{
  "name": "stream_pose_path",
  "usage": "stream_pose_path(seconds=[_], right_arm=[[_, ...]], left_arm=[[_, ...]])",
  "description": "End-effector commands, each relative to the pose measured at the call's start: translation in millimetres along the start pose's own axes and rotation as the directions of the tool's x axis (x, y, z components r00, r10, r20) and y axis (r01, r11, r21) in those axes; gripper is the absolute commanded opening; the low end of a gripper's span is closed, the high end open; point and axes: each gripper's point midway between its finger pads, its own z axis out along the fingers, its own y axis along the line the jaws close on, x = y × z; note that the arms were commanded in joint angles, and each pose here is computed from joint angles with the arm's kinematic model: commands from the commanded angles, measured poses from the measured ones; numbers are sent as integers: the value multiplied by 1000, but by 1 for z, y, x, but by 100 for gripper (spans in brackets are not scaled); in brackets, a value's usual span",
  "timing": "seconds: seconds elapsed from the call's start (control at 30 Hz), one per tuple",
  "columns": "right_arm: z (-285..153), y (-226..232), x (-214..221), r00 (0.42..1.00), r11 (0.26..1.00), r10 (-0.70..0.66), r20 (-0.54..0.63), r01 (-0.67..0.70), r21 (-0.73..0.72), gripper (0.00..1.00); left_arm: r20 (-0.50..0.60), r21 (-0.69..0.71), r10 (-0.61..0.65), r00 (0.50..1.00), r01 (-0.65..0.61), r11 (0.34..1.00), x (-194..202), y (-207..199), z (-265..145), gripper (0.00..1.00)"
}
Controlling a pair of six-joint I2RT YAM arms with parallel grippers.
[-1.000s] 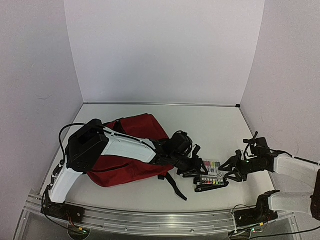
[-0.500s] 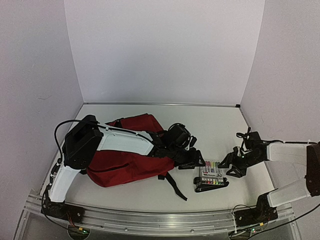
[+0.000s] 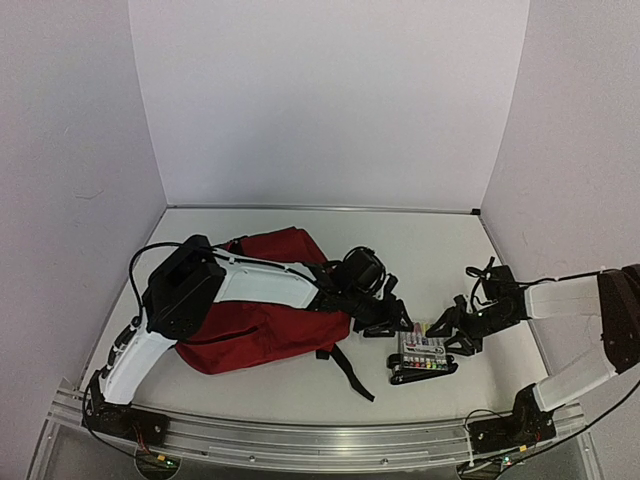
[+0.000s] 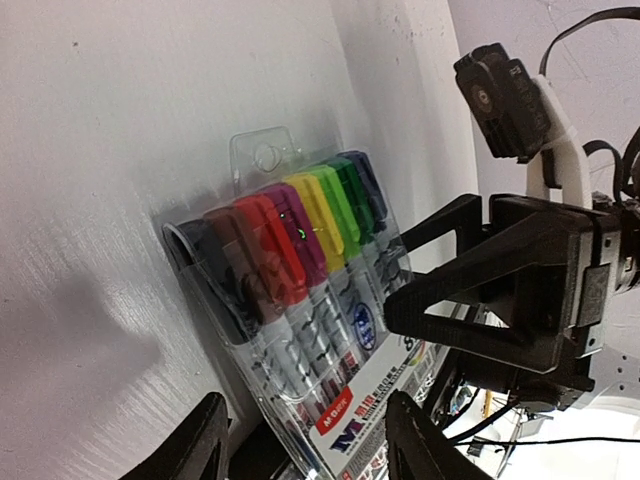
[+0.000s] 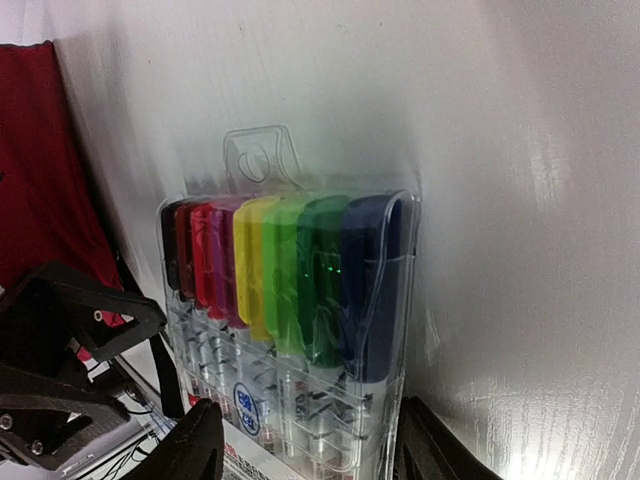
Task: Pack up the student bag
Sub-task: Pick up the stationery from the center of the board.
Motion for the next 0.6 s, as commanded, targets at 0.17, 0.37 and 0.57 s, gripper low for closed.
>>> stream_pose_path(seconds=[0.17, 0.37, 0.57], right_arm=[[10, 10, 2, 1000, 995, -2, -28, -1, -96, 52], [6, 22, 2, 1000, 987, 17, -19, -19, -162, 37], [-17, 50, -6, 998, 970, 39, 57, -24, -244, 13]], left_arm=[[-53, 74, -5, 999, 9, 997, 3, -11, 14, 48], [-59, 100, -10, 998, 16, 995, 3, -16, 15, 40], [-12, 126, 32, 999, -30, 992, -6, -37, -2, 39]])
